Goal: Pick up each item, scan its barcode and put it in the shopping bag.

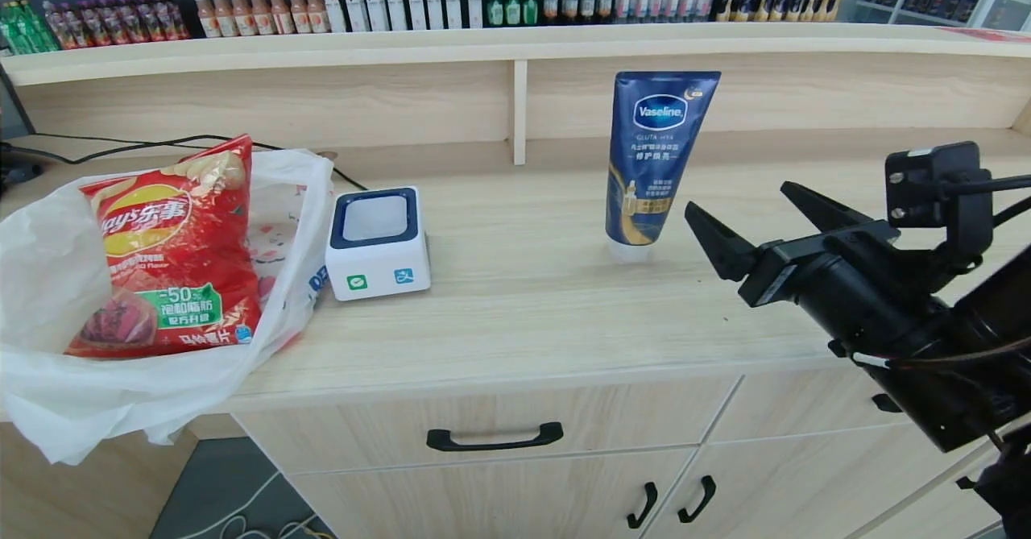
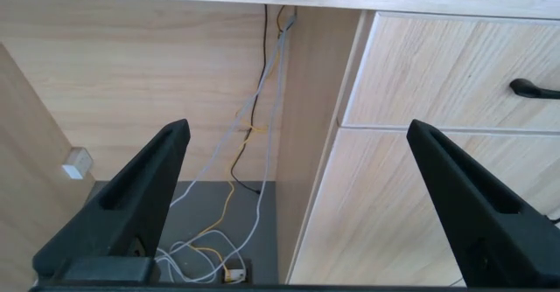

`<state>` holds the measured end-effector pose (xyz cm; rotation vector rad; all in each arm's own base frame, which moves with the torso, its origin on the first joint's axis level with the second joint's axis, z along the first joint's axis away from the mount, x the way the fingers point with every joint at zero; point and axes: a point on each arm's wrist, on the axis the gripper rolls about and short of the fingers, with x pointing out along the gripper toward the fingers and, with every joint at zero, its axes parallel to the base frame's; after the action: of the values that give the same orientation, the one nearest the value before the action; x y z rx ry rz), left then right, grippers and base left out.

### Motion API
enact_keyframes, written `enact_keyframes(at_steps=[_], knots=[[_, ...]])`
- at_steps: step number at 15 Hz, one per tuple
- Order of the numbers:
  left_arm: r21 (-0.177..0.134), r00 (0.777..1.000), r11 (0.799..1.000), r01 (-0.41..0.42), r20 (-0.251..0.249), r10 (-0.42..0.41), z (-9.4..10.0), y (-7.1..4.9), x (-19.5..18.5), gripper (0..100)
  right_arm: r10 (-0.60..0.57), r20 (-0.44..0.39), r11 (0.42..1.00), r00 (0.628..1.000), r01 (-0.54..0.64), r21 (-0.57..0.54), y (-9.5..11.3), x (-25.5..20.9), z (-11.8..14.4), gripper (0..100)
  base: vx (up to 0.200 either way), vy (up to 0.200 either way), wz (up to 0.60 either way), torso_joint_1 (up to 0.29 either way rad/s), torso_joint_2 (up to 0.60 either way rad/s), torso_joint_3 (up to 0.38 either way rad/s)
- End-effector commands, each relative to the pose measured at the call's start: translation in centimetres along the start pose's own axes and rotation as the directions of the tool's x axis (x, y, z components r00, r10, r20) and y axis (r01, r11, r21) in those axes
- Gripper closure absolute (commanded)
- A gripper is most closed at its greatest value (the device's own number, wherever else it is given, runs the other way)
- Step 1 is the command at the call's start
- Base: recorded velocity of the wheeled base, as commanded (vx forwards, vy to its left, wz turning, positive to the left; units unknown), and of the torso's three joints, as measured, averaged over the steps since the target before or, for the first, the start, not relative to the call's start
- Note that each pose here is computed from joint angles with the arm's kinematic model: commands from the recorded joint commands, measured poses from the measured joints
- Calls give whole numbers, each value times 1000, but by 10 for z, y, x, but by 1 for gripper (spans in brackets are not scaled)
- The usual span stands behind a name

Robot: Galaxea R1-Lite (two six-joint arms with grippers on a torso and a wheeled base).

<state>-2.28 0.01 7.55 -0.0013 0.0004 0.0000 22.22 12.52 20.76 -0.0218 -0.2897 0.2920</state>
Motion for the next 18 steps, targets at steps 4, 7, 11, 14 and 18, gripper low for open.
enact_keyframes(at_steps=[4,7,11,14,18], knots=[[0,1000,1000,0,0,0,0,0,0,0,-22,-82,1000,996,21,-21,27,34,6,0,0,0,0,0,0,0],[0,1000,1000,0,0,0,0,0,0,0,-9,-98,999,995,4,-52,36,46,0,0,0,0,0,0,0,0],[0,1000,1000,-2,0,2,0,0,0,0,-15,-92,999,996,11,-47,43,61,-5,0,0,0,0,0,0,0],[0,1000,1000,0,0,0,0,0,0,0,-32,-73,999,997,30,-24,48,73,-5,0,0,0,0,0,0,0],[0,1000,1000,-2,0,2,0,0,0,0,-41,-82,999,996,39,-26,51,78,-10,0,0,0,0,0,0,0]])
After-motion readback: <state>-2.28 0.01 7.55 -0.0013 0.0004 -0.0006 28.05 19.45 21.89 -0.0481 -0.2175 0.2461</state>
